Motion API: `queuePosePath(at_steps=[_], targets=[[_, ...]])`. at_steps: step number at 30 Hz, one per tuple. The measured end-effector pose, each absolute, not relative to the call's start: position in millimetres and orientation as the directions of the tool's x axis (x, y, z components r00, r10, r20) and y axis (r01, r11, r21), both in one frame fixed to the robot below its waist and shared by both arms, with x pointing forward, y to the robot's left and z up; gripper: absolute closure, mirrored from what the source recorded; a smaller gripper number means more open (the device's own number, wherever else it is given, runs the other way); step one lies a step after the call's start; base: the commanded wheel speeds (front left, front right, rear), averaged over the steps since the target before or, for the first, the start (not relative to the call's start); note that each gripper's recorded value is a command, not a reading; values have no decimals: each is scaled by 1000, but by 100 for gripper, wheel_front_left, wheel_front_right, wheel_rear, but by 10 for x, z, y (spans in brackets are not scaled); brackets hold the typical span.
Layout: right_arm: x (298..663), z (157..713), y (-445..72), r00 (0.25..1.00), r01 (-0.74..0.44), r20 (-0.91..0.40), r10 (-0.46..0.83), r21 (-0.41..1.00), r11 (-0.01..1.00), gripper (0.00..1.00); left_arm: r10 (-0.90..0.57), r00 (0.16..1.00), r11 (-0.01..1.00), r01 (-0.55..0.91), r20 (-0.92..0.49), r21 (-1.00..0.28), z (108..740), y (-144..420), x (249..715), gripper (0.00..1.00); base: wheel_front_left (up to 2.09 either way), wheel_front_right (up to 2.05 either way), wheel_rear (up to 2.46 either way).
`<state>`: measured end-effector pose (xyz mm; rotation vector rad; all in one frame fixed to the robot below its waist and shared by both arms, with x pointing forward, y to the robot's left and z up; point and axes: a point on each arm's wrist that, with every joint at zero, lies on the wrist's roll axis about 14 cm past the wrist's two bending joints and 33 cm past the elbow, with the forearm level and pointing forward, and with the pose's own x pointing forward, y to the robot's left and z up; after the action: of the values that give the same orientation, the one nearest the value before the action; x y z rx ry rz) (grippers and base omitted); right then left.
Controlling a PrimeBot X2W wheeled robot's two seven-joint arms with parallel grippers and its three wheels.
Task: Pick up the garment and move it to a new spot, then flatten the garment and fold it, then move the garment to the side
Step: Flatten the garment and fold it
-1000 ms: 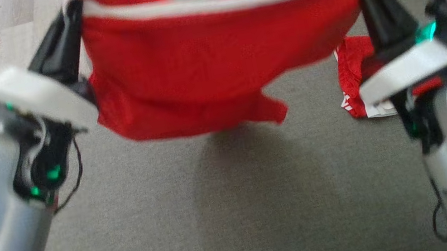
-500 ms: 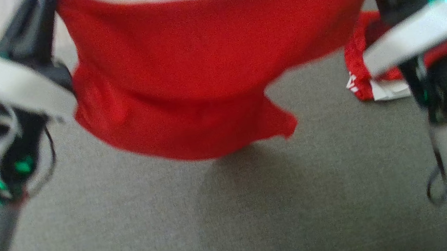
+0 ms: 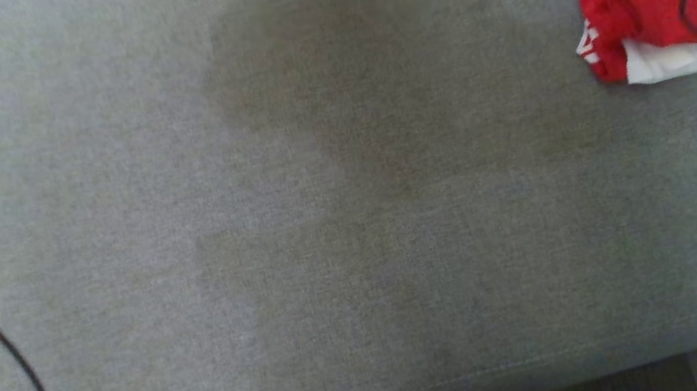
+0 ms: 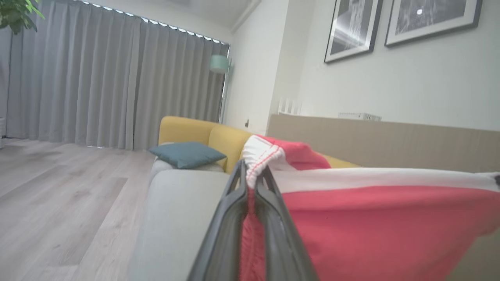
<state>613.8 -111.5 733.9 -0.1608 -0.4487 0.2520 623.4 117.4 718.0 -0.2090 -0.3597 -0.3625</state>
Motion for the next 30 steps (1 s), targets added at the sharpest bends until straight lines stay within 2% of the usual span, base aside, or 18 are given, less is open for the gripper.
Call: queuePosePath(at_steps=[5,9,13,18,21,26,30], targets=[[6443,7195,-1216,863,-171,447,237,-183,968,100,-279,855,908,383,437,-171,7102,1175,6492,100,0,0,0],[6603,6671,-1246,909,-187,353,220,-124,974,100,-290,891,901,377,350,-213,6606,1130,6595,100,0,0,0],[6591,5989,-1163,948,-224,206,241,-101,969,100,-282,936,909,331,212,-253,5961,1174,6552,100,0,0,0],[6272,5074,-1167,970,-243,-16,243,-49,969,100,-292,955,914,293,49,-281,5254,1160,6223,100,0,0,0],[6024,4717,-1162,963,-251,-114,246,-31,968,100,-305,952,915,287,-18,-285,4972,1155,5954,100,0,0,0],[5687,4464,-1162,946,-259,-207,248,-23,966,100,-359,927,907,319,-110,-275,4621,1062,5396,100,0,0,0],[5472,4416,-1128,932,-279,-251,263,-30,960,100,-398,902,907,359,-168,-221,4465,1071,4994,100,0,0,0]])
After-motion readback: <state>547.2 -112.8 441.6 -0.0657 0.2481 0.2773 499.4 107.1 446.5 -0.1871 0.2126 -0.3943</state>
